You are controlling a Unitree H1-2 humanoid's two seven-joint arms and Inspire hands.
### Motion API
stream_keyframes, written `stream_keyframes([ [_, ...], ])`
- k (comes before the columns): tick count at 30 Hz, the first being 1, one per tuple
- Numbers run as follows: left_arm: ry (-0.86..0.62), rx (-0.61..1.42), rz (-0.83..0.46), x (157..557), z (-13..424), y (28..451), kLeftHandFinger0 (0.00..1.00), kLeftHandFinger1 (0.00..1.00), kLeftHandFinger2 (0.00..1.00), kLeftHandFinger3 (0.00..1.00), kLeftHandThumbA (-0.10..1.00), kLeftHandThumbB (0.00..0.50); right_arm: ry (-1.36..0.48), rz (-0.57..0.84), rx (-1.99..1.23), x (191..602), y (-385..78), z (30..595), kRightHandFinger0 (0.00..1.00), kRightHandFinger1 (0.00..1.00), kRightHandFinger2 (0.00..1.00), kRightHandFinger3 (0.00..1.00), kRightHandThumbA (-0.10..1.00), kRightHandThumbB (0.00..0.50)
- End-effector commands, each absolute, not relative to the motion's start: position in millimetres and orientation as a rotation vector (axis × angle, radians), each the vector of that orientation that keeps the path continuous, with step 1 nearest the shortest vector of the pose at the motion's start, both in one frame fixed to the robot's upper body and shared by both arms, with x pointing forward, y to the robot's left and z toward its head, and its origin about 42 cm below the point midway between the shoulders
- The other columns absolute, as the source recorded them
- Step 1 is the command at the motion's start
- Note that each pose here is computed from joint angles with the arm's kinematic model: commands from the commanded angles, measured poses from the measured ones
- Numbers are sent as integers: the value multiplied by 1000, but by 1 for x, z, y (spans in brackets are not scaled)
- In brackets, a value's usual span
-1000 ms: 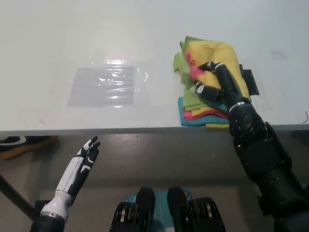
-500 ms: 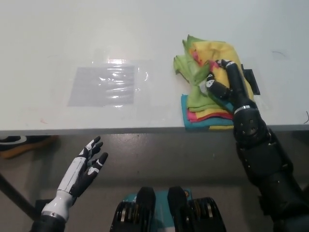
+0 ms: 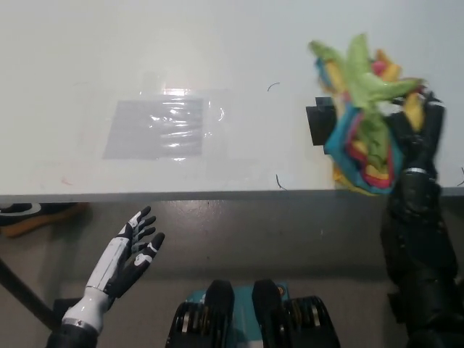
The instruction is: A stack of folded microfibre clothes with a single fold is kept infront of the robot. the robot uses its right hand to grab one end of the clothes and pulla it away from the other end to unfold
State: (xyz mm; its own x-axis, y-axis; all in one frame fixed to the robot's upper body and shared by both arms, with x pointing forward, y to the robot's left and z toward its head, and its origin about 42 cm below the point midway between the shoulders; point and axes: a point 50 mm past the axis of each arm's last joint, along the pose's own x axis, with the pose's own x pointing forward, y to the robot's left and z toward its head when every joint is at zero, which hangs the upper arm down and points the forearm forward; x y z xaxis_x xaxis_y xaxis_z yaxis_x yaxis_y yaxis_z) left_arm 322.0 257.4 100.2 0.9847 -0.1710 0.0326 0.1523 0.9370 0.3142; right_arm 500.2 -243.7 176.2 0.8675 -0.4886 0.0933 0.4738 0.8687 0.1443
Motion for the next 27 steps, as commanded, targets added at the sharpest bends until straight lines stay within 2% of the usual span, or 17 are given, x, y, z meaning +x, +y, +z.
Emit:
stream_keyframes([
  [1,-137,346,-175,325,110,261,837,918,965,1000,762,0,-251,-666,403,496,-291,188,0,81,482,640,517,0],
  [2,-133,343,-175,324,109,261,837,918,965,1000,762,1,-248,-657,422,494,-294,186,0,80,475,621,594,0],
  [3,-130,341,-173,324,108,261,837,918,965,1000,761,2,-243,-646,443,493,-295,185,0,85,467,574,612,0],
  [4,-128,335,-172,323,107,261,838,919,965,1000,760,1,-235,-634,449,492,-296,182,16,153,578,627,626,11],
  [5,-123,329,-171,323,106,261,840,920,965,1000,757,0,-226,-618,457,492,-297,180,77,283,578,655,719,49],
  [6,-121,330,-169,322,106,262,840,919,964,1000,754,0,-223,-596,468,490,-296,178,150,349,602,727,742,120],
  [7,-118,332,-167,322,106,262,841,918,965,1000,752,0,-235,-544,447,489,-295,177,335,529,756,949,818,199],
  [8,-116,333,-167,322,105,262,842,919,965,1000,751,0,-236,-502,440,489,-295,176,594,747,926,1000,912,228],
  [9,-111,334,-166,322,105,262,849,920,968,1000,749,3,-251,-393,396,487,-295,173,899,998,1000,1000,1000,282],
  [10,-108,335,-166,321,104,263,856,925,973,1000,752,1,-257,-346,367,486,-294,171,1000,1000,1000,1000,1000,345],
  [11,-105,342,-166,320,103,263,858,926,975,1000,753,1,-255,-264,332,485,-294,165,1000,1000,1000,1000,1000,358],
  [13,-111,347,-163,320,103,263,855,923,975,1000,755,5,-248,-221,330,484,-294,161,1000,1000,1000,1000,1000,369],
  [16,-102,347,-162,318,102,264,850,919,976,1000,750,4,-236,-190,316,482,-295,158,1000,1000,1000,1000,1000,429],
  [17,-101,346,-162,318,102,264,851,919,978,1000,748,4,-235,-188,316,482,-295,157,1000,1000,1000,1000,1000,430],
  [18,-102,351,-161,318,102,265,848,916,975,1000,741,11,-225,-174,297,481,-296,156,1000,1000,1000,1000,1000,375],
  [24,-100,352,-166,318,101,265,852,913,960,1000,693,3,-213,-176,290,479,-301,154,1000,1000,1000,1000,1000,339],
  [27,-94,347,-165,317,101,265,864,918,955,1000,652,9,-205,-193,314,478,-302,154,1000,1000,1000,1000,1000,346],
])
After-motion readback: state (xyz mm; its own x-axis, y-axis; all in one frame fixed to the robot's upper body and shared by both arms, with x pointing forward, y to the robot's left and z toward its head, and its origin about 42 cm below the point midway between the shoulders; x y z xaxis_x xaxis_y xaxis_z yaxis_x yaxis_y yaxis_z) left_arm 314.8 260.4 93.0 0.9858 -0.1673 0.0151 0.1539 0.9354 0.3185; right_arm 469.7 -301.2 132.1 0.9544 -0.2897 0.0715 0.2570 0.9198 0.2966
